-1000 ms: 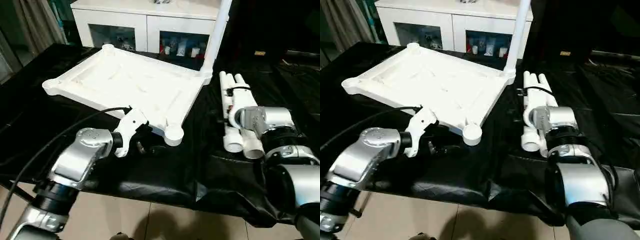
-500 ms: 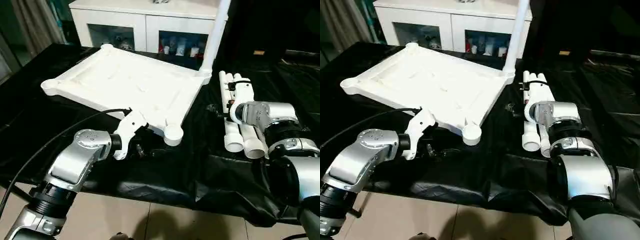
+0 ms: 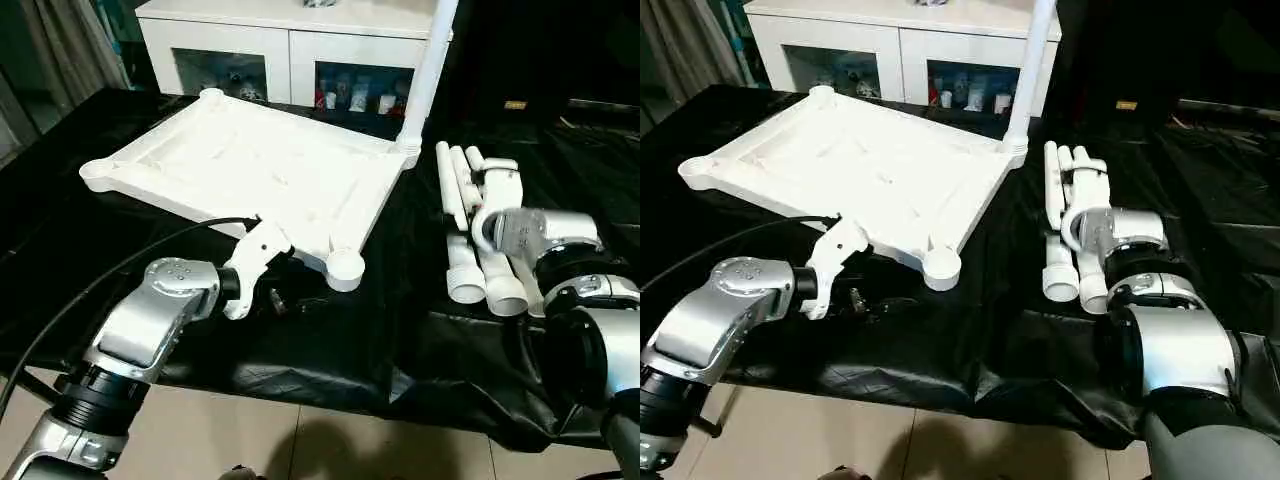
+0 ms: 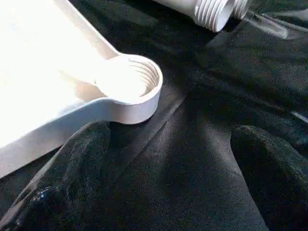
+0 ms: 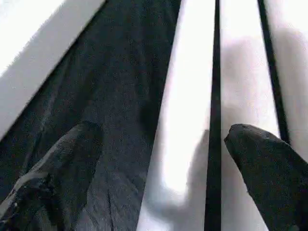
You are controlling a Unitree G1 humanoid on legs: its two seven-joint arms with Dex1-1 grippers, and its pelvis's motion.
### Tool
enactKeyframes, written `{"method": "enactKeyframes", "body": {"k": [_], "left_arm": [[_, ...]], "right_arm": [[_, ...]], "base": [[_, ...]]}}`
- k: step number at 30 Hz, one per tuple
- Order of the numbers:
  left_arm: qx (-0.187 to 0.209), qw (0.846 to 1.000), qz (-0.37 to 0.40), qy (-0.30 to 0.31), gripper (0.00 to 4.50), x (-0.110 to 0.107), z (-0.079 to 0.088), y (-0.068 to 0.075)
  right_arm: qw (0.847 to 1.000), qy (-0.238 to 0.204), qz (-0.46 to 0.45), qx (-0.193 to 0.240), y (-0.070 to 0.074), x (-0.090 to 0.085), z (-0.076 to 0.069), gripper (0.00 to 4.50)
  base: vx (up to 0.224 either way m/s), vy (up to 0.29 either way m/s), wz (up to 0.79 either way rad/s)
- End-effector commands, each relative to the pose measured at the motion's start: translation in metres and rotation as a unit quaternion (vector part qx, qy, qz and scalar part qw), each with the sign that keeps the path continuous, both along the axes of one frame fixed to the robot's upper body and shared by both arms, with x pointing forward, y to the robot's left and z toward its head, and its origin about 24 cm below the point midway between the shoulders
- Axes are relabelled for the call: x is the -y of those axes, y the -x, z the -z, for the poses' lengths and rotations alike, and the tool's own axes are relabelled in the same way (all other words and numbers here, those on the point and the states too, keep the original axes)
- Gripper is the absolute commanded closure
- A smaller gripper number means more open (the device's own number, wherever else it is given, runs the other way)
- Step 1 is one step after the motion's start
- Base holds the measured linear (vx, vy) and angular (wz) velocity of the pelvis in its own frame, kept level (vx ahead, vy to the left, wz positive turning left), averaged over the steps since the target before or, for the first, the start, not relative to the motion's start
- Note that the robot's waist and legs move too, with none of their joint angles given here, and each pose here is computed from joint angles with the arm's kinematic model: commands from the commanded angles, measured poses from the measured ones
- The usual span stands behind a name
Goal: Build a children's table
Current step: Pick table leg
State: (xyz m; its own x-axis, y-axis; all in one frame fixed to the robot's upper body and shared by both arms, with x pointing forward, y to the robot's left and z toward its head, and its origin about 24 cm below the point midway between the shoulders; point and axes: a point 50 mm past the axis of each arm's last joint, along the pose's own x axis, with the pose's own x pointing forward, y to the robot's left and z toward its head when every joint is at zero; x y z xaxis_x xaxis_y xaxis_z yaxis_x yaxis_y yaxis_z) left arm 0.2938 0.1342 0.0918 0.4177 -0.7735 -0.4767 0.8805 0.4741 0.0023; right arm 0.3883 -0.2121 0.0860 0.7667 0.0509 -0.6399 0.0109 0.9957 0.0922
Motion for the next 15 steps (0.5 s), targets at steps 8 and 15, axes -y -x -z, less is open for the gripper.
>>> {"method": "enactKeyframes", "body": {"k": [8, 15], "left_arm": [[0.003, 1.000, 0.025, -0.006, 0.00, 0.004, -0.005, 0.002], [0.001, 0.999, 0.039, -0.004, 0.00, 0.006, -0.006, 0.005]], "right_arm": [[0.999, -0.020, 0.004, -0.040, 0.009, -0.004, 0.021, 0.01], [0.998, -0.036, 0.002, -0.056, 0.013, -0.009, 0.029, 0.28]], "base": [[0.000, 0.000, 0.00], [0.000, 0.000, 0.00]]}}
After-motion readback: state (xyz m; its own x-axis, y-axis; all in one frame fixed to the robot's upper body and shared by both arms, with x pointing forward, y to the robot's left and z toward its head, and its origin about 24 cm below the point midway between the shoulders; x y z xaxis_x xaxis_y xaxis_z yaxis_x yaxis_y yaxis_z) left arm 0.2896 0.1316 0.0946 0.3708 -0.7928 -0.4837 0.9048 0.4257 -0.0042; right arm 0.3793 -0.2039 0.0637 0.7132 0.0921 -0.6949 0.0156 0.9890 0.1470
